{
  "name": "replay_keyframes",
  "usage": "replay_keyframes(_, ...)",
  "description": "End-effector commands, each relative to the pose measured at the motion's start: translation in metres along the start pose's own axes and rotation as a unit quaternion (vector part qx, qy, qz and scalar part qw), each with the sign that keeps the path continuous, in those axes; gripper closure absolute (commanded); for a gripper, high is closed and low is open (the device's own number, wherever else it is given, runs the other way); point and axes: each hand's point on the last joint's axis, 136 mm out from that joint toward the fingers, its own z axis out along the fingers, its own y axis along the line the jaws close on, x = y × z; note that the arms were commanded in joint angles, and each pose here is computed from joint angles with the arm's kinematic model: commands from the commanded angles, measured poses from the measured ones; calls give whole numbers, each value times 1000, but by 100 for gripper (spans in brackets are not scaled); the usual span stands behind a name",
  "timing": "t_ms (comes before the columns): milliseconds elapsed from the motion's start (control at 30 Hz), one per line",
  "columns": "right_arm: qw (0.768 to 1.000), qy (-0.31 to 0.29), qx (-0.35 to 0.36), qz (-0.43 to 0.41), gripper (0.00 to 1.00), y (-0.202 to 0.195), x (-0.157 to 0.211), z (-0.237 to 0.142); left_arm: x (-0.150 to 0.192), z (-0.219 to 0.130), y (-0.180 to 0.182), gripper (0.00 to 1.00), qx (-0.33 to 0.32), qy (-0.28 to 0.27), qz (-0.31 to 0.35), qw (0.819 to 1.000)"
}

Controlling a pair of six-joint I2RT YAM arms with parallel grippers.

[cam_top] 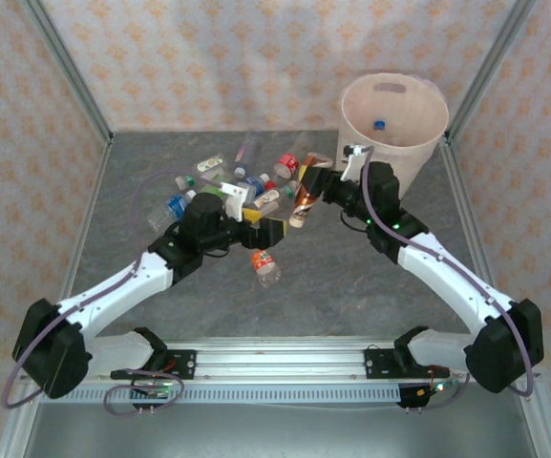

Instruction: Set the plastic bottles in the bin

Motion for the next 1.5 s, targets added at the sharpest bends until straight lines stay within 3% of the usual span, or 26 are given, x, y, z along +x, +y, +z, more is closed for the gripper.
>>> replay_keyframes(0, 998, -30, 44, -33, 52, -10, -33, -15, -21, -22, 27, 0, -91, -79, -10, 993)
replay_keyframes(167, 993, -60, 63, -84, 52, -8, -69, -22, -23, -54, 64, 0, -192, -139, -31, 971)
replay_keyframes(333, 983, -95, 96, -126, 52, -6, -108, -31, -15, -80, 94, 0, -277, -161, -53, 946)
replay_keyframes(700, 978, -105, 121, -131, 51, -35, -187, -36, -7, -90, 111, 0, -323, -159, -50, 932)
replay_keyframes(900, 960, -138, 195, -144, 50, -66, -225, -49, 1, -88, 115, 0, -327, -149, -64, 931)
replay_keyframes(1000, 940, -153, 260, -162, 50, -92, -240, -56, 2, -88, 116, 0, -328, -149, -63, 931)
replay_keyframes(1167, 907, -112, 352, -203, 49, -147, -235, -44, 5, -86, 117, 0, -329, -144, -64, 931)
replay_keyframes(1467, 921, 41, 319, -219, 43, -170, -163, -23, 11, -88, 120, 0, -333, -138, -66, 931)
